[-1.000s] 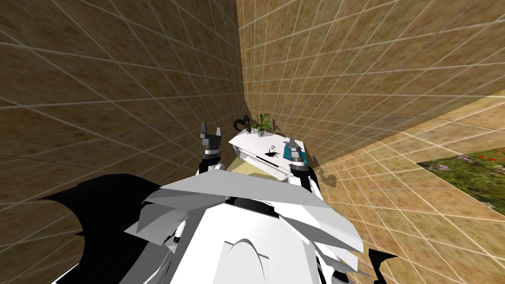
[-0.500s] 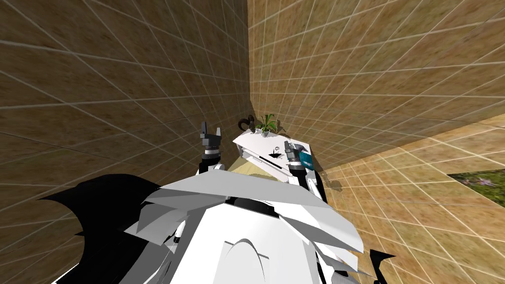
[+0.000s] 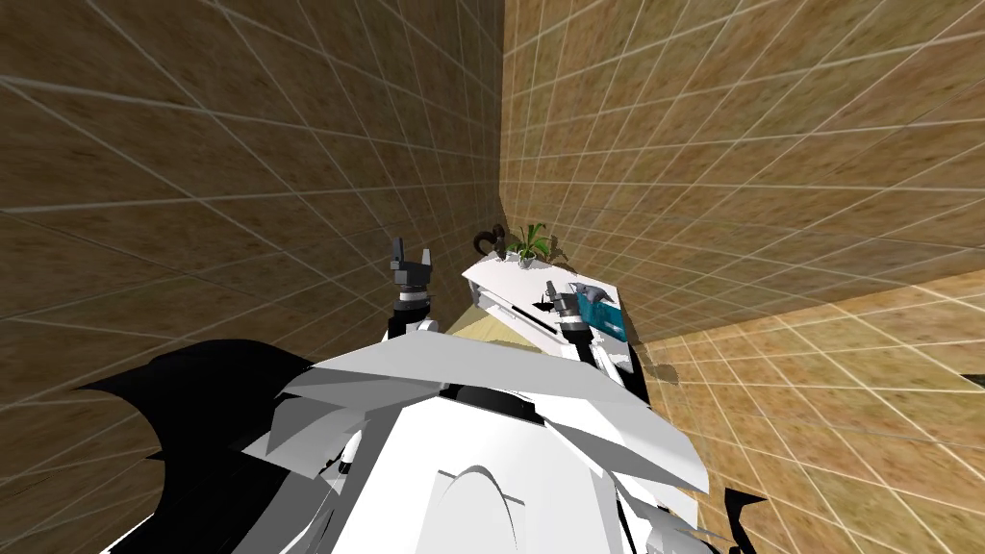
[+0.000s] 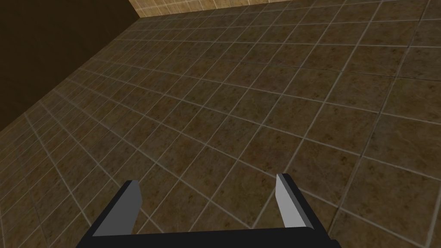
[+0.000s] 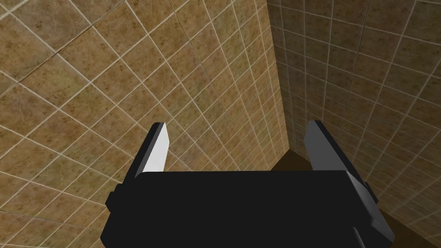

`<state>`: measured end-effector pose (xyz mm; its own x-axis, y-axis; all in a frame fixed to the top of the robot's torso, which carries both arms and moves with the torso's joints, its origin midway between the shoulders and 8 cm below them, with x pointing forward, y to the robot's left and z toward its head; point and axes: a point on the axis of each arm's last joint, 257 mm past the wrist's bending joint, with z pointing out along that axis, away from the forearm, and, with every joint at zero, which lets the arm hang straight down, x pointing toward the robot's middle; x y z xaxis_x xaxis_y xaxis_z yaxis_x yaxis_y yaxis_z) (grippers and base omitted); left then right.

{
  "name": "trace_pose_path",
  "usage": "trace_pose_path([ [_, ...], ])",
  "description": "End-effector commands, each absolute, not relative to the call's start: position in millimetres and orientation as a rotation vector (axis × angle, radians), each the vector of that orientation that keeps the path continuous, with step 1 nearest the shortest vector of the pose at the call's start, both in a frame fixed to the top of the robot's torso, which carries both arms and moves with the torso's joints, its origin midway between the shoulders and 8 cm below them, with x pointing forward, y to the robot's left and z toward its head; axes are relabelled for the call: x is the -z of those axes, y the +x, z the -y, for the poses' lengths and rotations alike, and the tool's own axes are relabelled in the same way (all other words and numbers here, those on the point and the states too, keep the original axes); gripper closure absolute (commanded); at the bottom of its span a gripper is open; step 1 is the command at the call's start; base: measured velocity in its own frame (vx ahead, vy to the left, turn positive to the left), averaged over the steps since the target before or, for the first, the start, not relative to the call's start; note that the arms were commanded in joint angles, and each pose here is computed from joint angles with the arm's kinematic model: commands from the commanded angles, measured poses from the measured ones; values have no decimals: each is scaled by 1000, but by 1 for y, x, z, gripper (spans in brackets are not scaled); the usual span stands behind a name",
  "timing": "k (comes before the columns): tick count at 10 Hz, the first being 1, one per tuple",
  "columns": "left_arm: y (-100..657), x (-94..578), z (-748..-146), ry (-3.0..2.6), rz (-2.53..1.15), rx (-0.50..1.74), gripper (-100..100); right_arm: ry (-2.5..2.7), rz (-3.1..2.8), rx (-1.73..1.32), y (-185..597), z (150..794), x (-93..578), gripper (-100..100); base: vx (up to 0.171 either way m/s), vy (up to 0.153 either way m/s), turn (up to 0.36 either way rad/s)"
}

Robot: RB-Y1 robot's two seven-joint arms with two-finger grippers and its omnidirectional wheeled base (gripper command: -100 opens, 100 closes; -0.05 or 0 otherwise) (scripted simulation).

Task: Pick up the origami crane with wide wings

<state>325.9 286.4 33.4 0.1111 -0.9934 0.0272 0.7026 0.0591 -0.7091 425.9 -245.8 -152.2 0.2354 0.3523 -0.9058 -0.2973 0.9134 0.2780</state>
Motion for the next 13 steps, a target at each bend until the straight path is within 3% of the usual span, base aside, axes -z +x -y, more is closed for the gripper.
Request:
trace_pose_path([
  [1,326,-33,-286,-660,-553,1388,0,5,-1276,-387,430,245,159,-100,2,39,72],
  [13,326,-33,-286,-660,-553,1388,0,-406,-1468,86,453,256,261,-100,5,24,89],
])
